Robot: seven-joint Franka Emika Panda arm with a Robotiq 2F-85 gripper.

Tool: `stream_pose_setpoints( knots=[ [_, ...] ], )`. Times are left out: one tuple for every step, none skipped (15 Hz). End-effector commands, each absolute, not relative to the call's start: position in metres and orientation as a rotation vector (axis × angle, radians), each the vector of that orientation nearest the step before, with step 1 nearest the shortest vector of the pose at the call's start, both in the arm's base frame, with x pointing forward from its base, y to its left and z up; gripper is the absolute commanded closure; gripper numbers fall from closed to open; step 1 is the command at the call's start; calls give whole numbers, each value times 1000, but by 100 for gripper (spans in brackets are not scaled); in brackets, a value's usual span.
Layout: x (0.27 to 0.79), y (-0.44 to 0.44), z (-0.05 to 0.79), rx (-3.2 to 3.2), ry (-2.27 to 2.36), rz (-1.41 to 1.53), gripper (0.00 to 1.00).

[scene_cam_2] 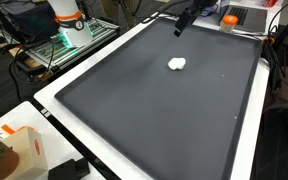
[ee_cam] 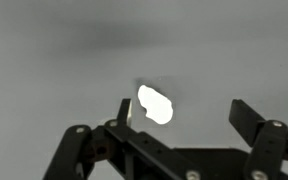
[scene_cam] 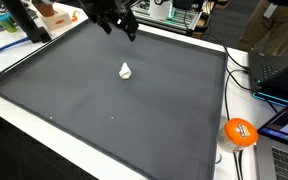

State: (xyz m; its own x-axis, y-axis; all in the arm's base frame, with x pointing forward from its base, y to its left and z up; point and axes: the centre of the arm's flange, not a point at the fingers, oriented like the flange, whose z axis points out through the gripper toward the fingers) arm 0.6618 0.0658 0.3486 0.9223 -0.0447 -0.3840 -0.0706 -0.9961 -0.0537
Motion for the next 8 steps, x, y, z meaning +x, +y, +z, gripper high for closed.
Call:
stream_pose_setpoints(
  knots=[
    [707,63,306,-3081,140,672,0],
    [715,60,297,-3071,118,695,0],
    [724,58,288,-3018,81,757,0],
    [726,58,283,-2983,36,797,0],
    [689,60,289,-3030,84,723,0],
    [693,58,281,-3017,62,754,0],
    [696,57,277,-3011,50,765,0],
    [699,57,275,-3009,45,766,0]
  ],
)
